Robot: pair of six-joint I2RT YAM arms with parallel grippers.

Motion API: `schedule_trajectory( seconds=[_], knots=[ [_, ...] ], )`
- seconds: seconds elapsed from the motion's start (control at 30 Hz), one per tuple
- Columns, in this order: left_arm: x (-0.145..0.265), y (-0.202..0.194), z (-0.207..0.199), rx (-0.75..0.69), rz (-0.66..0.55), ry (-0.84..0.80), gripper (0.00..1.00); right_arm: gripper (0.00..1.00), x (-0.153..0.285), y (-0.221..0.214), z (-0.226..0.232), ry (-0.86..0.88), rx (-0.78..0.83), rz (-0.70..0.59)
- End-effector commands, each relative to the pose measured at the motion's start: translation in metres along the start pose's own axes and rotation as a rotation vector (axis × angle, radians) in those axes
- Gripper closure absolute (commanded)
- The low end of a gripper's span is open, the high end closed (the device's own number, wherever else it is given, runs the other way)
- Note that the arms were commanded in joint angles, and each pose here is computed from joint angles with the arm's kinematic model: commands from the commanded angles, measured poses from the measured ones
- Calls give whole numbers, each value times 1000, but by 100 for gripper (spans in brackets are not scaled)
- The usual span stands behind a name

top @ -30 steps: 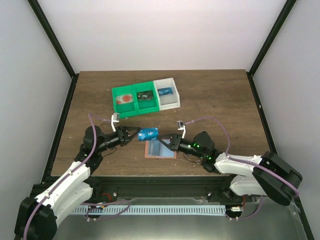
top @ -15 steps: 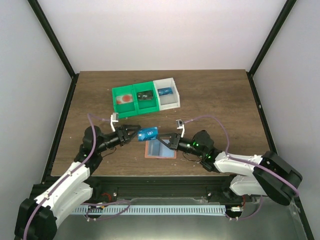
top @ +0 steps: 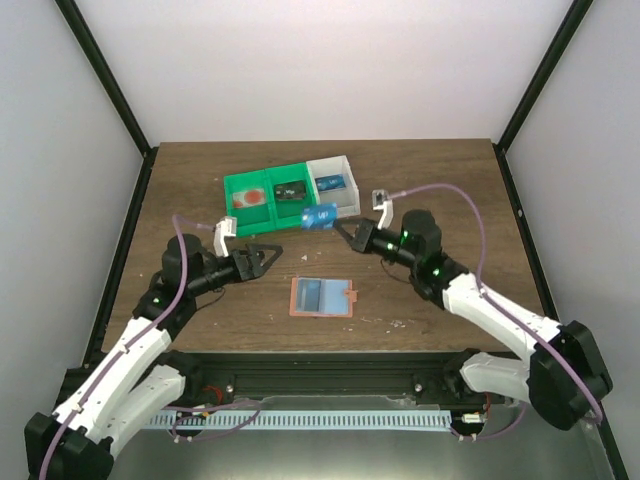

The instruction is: Take the credit cards out of the card holder

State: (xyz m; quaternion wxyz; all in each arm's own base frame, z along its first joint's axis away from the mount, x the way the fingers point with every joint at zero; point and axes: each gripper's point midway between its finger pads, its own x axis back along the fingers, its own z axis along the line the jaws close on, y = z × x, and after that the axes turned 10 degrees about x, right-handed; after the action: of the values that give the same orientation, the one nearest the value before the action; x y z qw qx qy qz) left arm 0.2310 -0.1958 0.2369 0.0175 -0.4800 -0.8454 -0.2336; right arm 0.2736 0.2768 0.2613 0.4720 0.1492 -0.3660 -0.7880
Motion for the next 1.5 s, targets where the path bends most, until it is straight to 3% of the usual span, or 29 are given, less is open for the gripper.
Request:
schedule_trajectory(
  seconds=[0.0, 0.23, 0.43, 0.8, 1.47],
  knots=[
    [8, 0, 12, -151, 18, 116, 0, 99, -3, 32, -37, -176, 148, 52],
    [10, -3, 19, -223, 40, 158, 0, 100, -21, 91, -104, -349, 224, 76],
    [11, -6, 16, -235, 53, 140, 0, 99, -46, 116, -155, -457, 254, 109],
    [13, -8, 12, -247, 56, 124, 0, 100, -108, 105, -221, -443, 201, 201],
    [9, -8, 18, -238, 68, 143, 0, 100, -156, 98, -269, -422, 161, 237]
  ],
)
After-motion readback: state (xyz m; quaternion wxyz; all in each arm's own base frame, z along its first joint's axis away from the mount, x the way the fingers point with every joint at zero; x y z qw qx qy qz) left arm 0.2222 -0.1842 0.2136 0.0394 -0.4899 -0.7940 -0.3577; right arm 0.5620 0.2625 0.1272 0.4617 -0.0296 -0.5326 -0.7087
